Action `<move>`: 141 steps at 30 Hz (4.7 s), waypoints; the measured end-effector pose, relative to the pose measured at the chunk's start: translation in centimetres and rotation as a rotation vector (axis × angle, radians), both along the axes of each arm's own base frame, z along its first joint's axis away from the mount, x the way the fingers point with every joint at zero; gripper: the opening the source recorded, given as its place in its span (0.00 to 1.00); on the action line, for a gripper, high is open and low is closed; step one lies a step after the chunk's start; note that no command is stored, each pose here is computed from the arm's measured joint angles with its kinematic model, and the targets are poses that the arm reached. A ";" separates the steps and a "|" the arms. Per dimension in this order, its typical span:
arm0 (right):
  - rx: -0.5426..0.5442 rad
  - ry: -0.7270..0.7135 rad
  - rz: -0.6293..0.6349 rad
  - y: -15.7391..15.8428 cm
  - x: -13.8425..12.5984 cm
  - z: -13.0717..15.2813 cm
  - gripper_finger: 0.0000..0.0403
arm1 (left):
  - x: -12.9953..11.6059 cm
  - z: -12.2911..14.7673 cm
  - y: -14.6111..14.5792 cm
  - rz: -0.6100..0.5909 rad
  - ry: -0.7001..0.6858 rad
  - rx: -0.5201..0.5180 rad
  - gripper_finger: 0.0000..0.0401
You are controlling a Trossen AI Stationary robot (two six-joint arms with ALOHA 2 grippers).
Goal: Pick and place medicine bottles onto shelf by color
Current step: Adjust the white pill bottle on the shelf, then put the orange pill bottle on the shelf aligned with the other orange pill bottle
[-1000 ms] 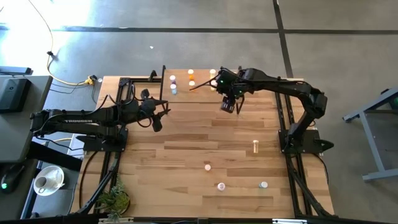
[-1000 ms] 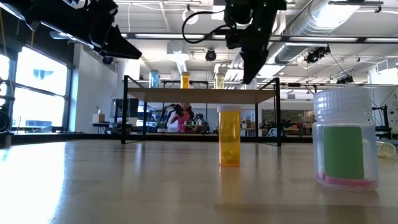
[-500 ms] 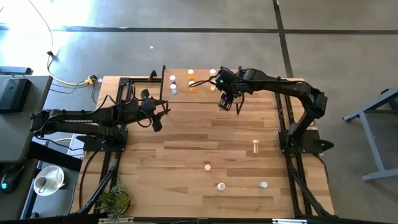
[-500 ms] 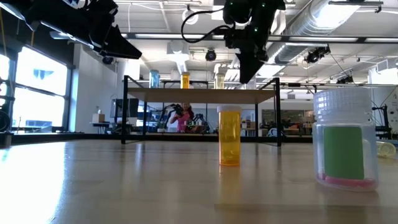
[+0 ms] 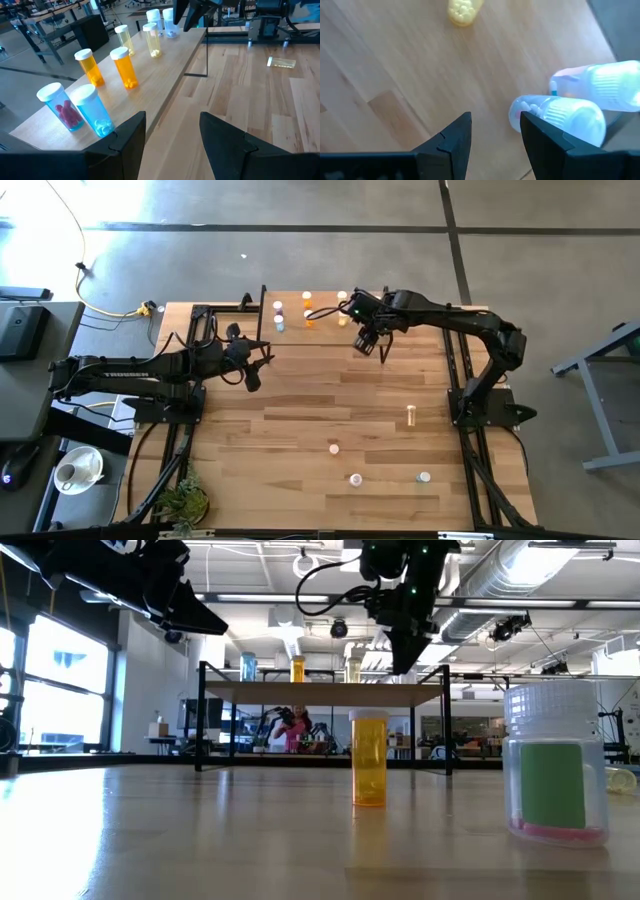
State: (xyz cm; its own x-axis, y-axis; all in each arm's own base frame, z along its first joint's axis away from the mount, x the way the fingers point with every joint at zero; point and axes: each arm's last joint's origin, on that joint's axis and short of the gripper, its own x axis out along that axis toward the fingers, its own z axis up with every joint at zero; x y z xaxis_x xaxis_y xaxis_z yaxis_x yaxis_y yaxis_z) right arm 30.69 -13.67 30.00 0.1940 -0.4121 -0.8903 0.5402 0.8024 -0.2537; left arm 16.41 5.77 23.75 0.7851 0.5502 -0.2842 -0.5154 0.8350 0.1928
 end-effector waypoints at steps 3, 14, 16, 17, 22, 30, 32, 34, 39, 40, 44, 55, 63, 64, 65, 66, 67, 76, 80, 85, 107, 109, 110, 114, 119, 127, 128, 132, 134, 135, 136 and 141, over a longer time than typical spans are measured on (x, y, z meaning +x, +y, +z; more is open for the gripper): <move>-0.010 0.005 -0.003 0.0 0.0 0.0 0.40 | 0.0 0.0 0.0 0.000 0.000 -0.001 0.44; 0.068 -0.056 0.013 1.7 0.1 0.6 0.40 | 0.0 0.0 0.0 0.000 0.000 0.000 0.44; 0.080 -0.068 0.037 2.6 0.4 0.8 0.40 | 0.0 0.0 0.0 0.000 0.000 0.000 0.44; 0.084 -0.069 0.052 3.0 0.5 0.8 0.40 | 0.0 0.0 0.0 0.000 0.000 0.000 0.44; 0.128 -0.088 0.143 5.1 1.3 0.8 0.40 | 0.0 -0.1 -0.1 -0.019 0.004 -0.012 0.44; 0.242 -0.150 0.476 7.7 2.5 1.0 0.40 | -0.1 -0.7 -0.3 -0.046 -0.019 -0.173 0.44; 0.258 -0.168 0.547 8.2 2.7 1.0 0.40 | -0.1 -0.7 -0.4 -0.056 -0.024 -0.200 0.44; 0.276 -0.188 0.622 8.7 3.0 1.1 0.40 | -0.1 -0.8 -0.4 -0.058 -0.021 -0.221 0.44; 0.301 -0.201 0.756 10.6 3.4 -0.3 0.40 | -0.2 -1.1 -0.5 -0.043 -0.014 -0.259 0.44; 0.300 -0.200 0.771 11.0 3.5 -0.7 0.40 | -0.2 -1.1 -0.5 -0.041 -0.017 -0.264 0.44; 0.301 -0.190 0.832 12.7 3.6 -2.3 0.40 | -0.2 -1.0 -0.5 -0.037 -0.026 -0.273 0.44; 0.304 -0.312 1.052 18.5 3.7 -6.8 0.40 | -0.2 -1.0 -0.5 -0.031 -0.036 -0.287 0.44; 0.254 -0.456 1.104 22.5 3.7 -7.3 0.40 | -0.2 -1.0 -0.5 -0.025 -0.048 -0.308 0.44; 0.247 -0.460 1.108 22.9 3.6 -7.4 0.40 | -0.2 -1.0 -0.5 -0.032 -0.047 -0.311 0.44; 0.241 -0.461 1.112 23.2 3.5 -7.5 0.40 | -0.1 -1.0 -0.5 -0.040 -0.048 -0.315 0.44; 0.239 -0.466 1.120 23.5 3.4 -7.6 0.40 | -0.1 -1.0 -0.5 -0.048 -0.048 -0.321 0.44; 0.237 -0.471 1.128 23.8 3.4 -7.6 0.40 | -0.1 -1.0 -0.6 -0.056 -0.049 -0.325 0.44; 0.190 -0.530 1.178 25.4 3.5 -9.8 0.41 | -0.1 -1.0 -0.6 -0.067 -0.051 -0.329 0.44; 0.132 -0.479 1.139 25.3 3.7 -11.0 0.41 | -0.1 -1.0 -0.6 -0.068 -0.051 -0.328 0.44; 0.143 -0.451 1.137 25.4 3.9 -12.0 0.40 | -0.1 -1.0 -0.6 -0.065 -0.049 -0.328 0.44; 0.175 -0.378 1.079 24.3 4.0 -13.4 0.40 | -0.1 -1.0 -0.6 -0.062 -0.048 -0.324 0.44; 0.178 -0.377 1.077 24.3 3.9 -13.4 0.40 | -0.1 -1.0 -0.6 -0.062 -0.048 -0.324 0.44; 0.186 -0.378 1.079 24.3 3.9 -13.4 0.40 | -0.1 -1.0 -0.6 -0.062 -0.048 -0.324 0.44; 0.200 -0.381 1.085 24.3 3.9 -13.4 0.40 | -0.1 -1.0 -0.6 -0.063 -0.048 -0.324 0.44; 0.204 -0.382 1.064 24.0 4.1 -13.5 0.40 | -0.1 -1.0 -0.6 -0.062 -0.048 -0.325 0.44; 0.213 -0.345 1.062 24.1 4.5 -15.3 0.40 | -0.1 -1.0 -0.6 -0.062 -0.048 -0.325 0.44; 0.213 -0.346 1.062 24.1 4.5 -15.3 0.40 | -0.1 -1.0 -0.6 -0.062 -0.048 -0.325 0.44; 0.210 -0.357 1.063 24.1 4.6 -15.2 0.40 | -0.1 -1.0 -0.6 -0.062 -0.047 -0.323 0.44; 0.208 -0.363 1.064 24.1 4.6 -15.2 0.40 | -0.1 -1.0 -0.6 -0.062 -0.046 -0.323 0.44; 0.207 -0.364 1.065 24.1 4.6 -15.2 0.40 | -0.1 -1.0 -0.6 -0.062 -0.046 -0.323 0.44; 0.207 -0.366 1.064 24.1 4.6 -15.2 0.40 | -0.1 -1.0 -0.6 -0.062 -0.047 -0.323 0.44; 0.209 -0.370 1.060 24.1 4.6 -15.1 0.38 | -0.1 -1.0 -0.6 -0.062 -0.046 -0.323 0.44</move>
